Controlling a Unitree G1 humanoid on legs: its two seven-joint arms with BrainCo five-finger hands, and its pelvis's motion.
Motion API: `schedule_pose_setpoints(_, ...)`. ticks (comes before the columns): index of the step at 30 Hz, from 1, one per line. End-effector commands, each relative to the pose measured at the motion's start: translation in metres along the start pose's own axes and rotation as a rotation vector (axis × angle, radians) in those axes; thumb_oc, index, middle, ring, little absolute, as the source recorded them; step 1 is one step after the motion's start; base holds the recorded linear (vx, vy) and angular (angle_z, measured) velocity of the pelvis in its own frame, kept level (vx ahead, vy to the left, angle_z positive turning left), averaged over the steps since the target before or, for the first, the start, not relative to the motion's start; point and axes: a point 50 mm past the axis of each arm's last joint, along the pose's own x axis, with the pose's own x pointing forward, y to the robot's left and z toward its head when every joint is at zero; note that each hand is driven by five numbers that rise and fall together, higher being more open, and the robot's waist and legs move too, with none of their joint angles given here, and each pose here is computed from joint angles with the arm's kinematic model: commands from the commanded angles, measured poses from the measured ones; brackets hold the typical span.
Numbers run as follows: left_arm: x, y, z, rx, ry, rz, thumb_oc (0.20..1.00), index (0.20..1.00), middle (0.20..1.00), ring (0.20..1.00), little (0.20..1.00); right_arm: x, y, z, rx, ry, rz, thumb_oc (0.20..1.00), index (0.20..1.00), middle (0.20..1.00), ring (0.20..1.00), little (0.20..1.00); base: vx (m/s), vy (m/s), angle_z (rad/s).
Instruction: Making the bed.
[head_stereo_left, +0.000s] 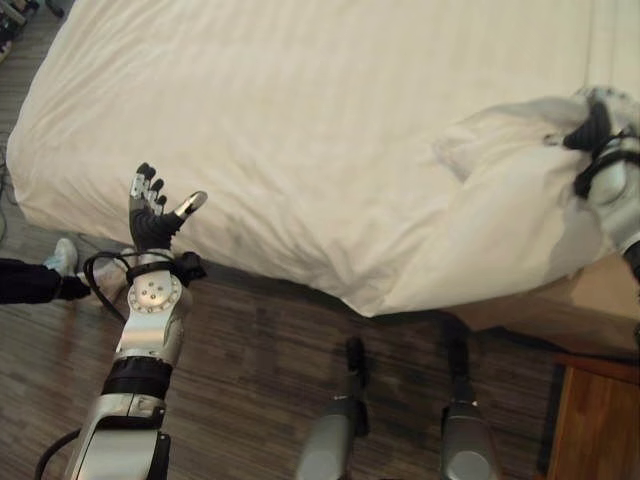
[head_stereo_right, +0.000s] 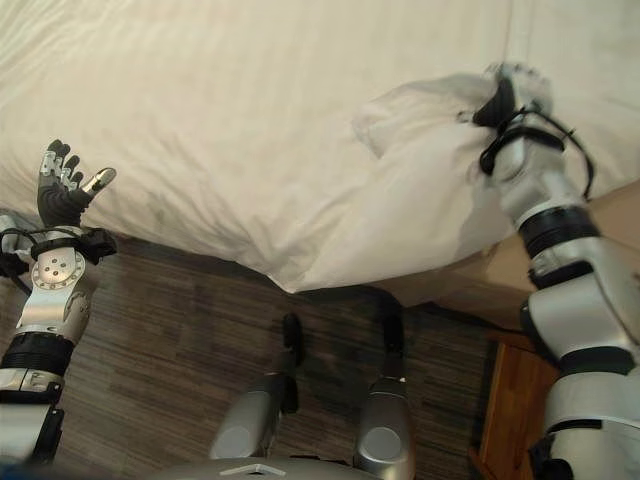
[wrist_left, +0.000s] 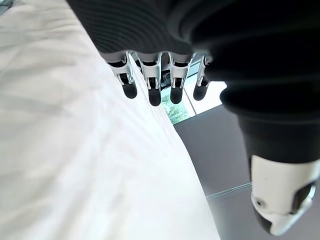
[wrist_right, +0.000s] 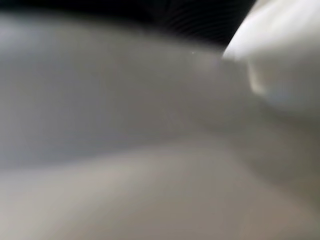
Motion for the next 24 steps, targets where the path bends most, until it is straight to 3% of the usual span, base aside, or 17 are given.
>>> schedule_pose_setpoints(1, -0.002, 0.014, 0.002, 0.039, -0.033, 0.019, 1.000, 1.000, 1.000, 1.000, 1.000, -0.018, 0.032, -0.027, -0.040, 0.088, 0.104, 0.200, 0.200, 0.200, 0.200, 0.200, 0.02, 0.037, -0.06)
schedule_pose_setpoints(2, -0.007, 0.011, -0.002, 0.033, -0.021, 0.010, 1.000, 1.000, 1.000, 1.000, 1.000, -0.030, 0.046, -0.036, -0.008, 0.118, 0.136, 0.200, 0.200, 0.200, 0.200, 0.200, 0.10, 0.125, -0.06)
schedule_pose_setpoints(3, -0.005, 0.000, -0.017, 0.111, 0.060, -0.011, 1.000, 1.000, 1.000, 1.000, 1.000, -0.061, 0.089, -0.043, 0.034, 0.151, 0.237, 0.200, 0.200, 0.200, 0.200, 0.200, 0.08, 0.114, -0.05)
schedule_pose_setpoints(14, -0.033, 0.001, -0.051, 0.111, 0.198, 0.002, 1.000, 1.000, 1.000, 1.000, 1.000, -0.135, 0.116, -0.108, -0.007, 0.329, 0.347, 0.200, 0.200, 0.200, 0.200, 0.200, 0.03, 0.027, -0.35)
schedule_pose_setpoints(15, -0.037, 0.001, -0.053, 0.107, 0.207, 0.003, 1.000, 1.000, 1.000, 1.000, 1.000, -0.146, 0.117, -0.120, -0.007, 0.374, 0.354, 0.363, 0.363, 0.363, 0.363, 0.363, 0.00, -0.044, -0.47)
schedule_pose_setpoints(16, -0.045, 0.001, -0.061, 0.102, 0.238, 0.003, 1.000, 1.000, 1.000, 1.000, 1.000, -0.168, 0.124, -0.136, -0.002, 0.454, 0.380, 1.000, 1.000, 1.000, 1.000, 1.000, 0.00, -0.065, -0.20)
schedule_pose_setpoints(20, -0.049, -0.016, -0.071, 0.076, 0.290, -0.013, 1.000, 1.000, 1.000, 1.000, 1.000, -0.220, 0.135, -0.181, -0.118, 0.704, 0.487, 1.000, 1.000, 1.000, 1.000, 1.000, -0.05, -0.066, -0.27)
schedule_pose_setpoints(24, -0.045, -0.026, -0.069, 0.019, 0.284, -0.018, 1.000, 1.000, 1.000, 1.000, 1.000, -0.278, 0.114, -0.232, -0.231, 1.022, 0.548, 1.000, 1.000, 1.000, 1.000, 1.000, -0.06, -0.052, -0.21)
